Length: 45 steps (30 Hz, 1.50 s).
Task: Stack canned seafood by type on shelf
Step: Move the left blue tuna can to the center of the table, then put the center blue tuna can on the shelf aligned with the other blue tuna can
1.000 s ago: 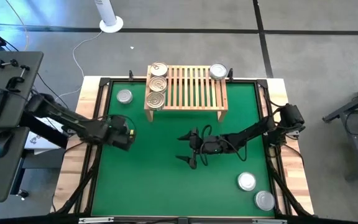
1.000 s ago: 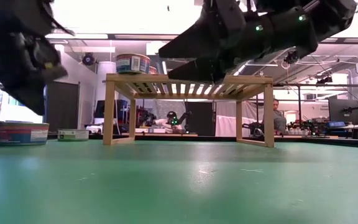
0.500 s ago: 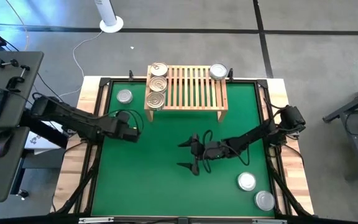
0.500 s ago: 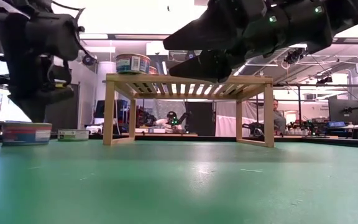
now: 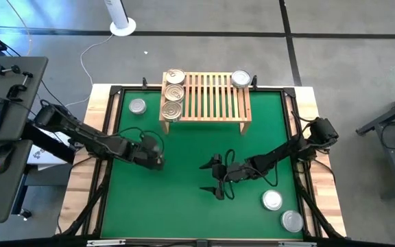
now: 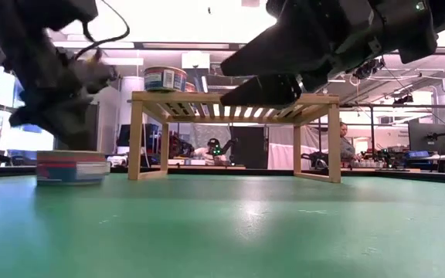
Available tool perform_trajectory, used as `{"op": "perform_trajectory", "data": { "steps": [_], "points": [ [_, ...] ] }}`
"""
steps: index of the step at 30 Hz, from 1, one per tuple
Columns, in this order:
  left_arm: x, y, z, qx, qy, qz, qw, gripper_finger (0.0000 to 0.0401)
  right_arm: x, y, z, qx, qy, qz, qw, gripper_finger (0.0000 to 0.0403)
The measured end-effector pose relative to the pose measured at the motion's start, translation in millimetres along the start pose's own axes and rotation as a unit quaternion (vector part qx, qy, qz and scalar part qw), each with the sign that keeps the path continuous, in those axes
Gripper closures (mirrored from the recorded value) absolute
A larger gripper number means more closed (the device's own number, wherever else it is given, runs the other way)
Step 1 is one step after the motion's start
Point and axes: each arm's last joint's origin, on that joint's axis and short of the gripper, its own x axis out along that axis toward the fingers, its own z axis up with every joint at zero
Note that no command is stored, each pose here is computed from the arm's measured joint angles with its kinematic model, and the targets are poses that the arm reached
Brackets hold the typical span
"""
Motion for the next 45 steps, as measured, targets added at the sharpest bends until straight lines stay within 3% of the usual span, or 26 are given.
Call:
{"op": "perform_trajectory", "data": {
  "steps": [3,6,11,15,20,24,35,45],
  "points": [
    [-2.0,-24.5,-1.0,0.037,-0.031,-0.115,0.992,0.0401,0.4,-2.3,-2.7,0.018,0.012,-0.015,1.000,0.0011],
    [-14.4,-49.5,5.8,0.064,-0.104,-0.228,0.966,0.0401,3.6,-5.7,-6.5,0.031,0.016,-0.031,0.999,0.0011],
    [-34.2,-63.2,9.7,0.081,-0.156,-0.310,0.934,0.0401,14.0,-8.6,-20.3,0.030,0.033,-0.015,0.999,0.0011],
    [-34.6,-55.6,-2.4,0.087,-0.108,-0.277,0.951,0.0401,25.3,-8.5,-36.2,0.020,0.035,-0.008,0.999,0.0011],
    [-18.4,-34.6,-25.5,0.073,-0.032,-0.151,0.985,0.0401,39.7,-14.8,-54.9,0.020,0.020,-0.014,0.999,0.0011],
    [-6.1,-30.3,-37.3,0.048,-0.027,-0.097,0.994,0.0401,48.2,-22.9,-65.5,0.027,0.007,-0.023,0.999,0.0011],
    [38.0,-42.3,-56.1,0.050,-0.023,-0.075,0.996,0.0401,68.2,-28.5,-68.5,0.031,0.005,-0.012,0.999,0.0011],
    [43.9,-48.8,-52.6,0.035,-0.070,-0.096,0.992,0.0401,89.5,-22.9,-55.5,0.000,0.000,-0.015,1.000,0.0011]
  ]
}}
